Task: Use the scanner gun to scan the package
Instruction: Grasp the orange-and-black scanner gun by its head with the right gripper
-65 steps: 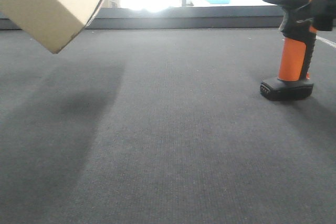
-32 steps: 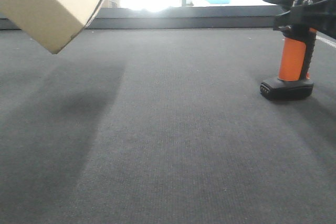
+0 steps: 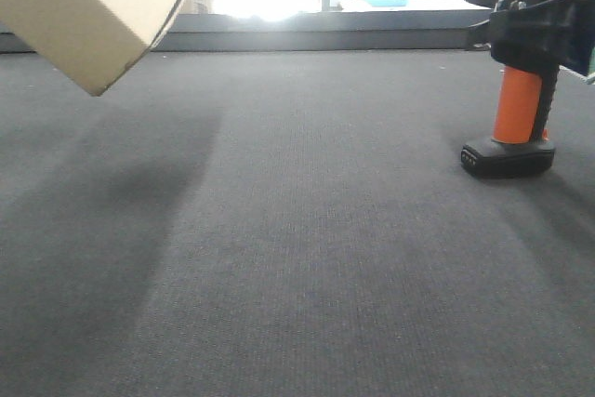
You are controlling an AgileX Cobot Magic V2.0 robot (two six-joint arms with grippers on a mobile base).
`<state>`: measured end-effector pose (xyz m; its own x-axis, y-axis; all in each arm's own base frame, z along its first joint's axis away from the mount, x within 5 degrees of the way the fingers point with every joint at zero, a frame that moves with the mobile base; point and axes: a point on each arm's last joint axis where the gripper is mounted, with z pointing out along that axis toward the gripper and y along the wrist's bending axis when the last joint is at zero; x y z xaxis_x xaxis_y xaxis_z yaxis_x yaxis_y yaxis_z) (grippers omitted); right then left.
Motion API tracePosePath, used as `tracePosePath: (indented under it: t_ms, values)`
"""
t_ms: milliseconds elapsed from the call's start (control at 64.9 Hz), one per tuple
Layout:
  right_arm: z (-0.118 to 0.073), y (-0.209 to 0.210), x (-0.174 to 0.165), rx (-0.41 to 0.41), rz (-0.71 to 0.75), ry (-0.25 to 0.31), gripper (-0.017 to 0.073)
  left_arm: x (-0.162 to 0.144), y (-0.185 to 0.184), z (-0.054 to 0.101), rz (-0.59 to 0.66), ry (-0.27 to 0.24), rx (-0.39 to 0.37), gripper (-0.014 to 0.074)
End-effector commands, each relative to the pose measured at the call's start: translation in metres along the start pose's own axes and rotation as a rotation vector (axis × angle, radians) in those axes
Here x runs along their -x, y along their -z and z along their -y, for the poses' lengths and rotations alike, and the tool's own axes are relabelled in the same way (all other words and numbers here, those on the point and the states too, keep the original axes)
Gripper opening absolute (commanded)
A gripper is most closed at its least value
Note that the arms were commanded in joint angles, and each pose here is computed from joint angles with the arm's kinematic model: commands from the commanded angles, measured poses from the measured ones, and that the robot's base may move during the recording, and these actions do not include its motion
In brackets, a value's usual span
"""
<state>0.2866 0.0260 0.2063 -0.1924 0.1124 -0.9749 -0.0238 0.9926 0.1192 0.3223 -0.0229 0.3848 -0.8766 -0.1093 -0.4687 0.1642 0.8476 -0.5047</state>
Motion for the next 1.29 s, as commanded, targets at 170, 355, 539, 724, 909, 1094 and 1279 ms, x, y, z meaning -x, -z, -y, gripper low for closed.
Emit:
tracePosePath:
  t_ms: [170,355,539,724,909,1094,1279]
  values:
    - [-0.001,-0.005,-0.001,0.007,0.016,0.005,0.0491,0.000,0.005,0.004,0.020,0.004,-0.016,-0.0111]
    - [-0.001,-0.005,0.001,0.008,0.041,0.005,0.0193,0.000,0.005,0.004,0.020,0.004,-0.016,-0.0111]
    - [-0.001,-0.005,0.002,0.009,0.050,0.005,-0.0071,0.000,0.005,0.004,0.020,0.004,-0.016,-0.0111]
    - [-0.003,0.002,0.015,0.015,0.099,0.002,-0.0132,0.000,0.005,0.004,0.020,0.004,-0.016,-0.0111]
    - [-0.005,0.020,0.042,0.028,0.187,-0.003,-0.0134,0.000,0.005,0.004,0.020,0.004,-0.016,-0.0111]
    - [-0.010,0.028,0.073,0.034,0.164,0.061,-0.0134,0.000,0.005,0.004,0.020,0.004,-0.016,-0.0111]
    - [-0.017,0.025,0.104,0.054,0.101,0.155,-0.0134,0.000,0.005,0.004,0.020,0.004,-0.016,-0.0111]
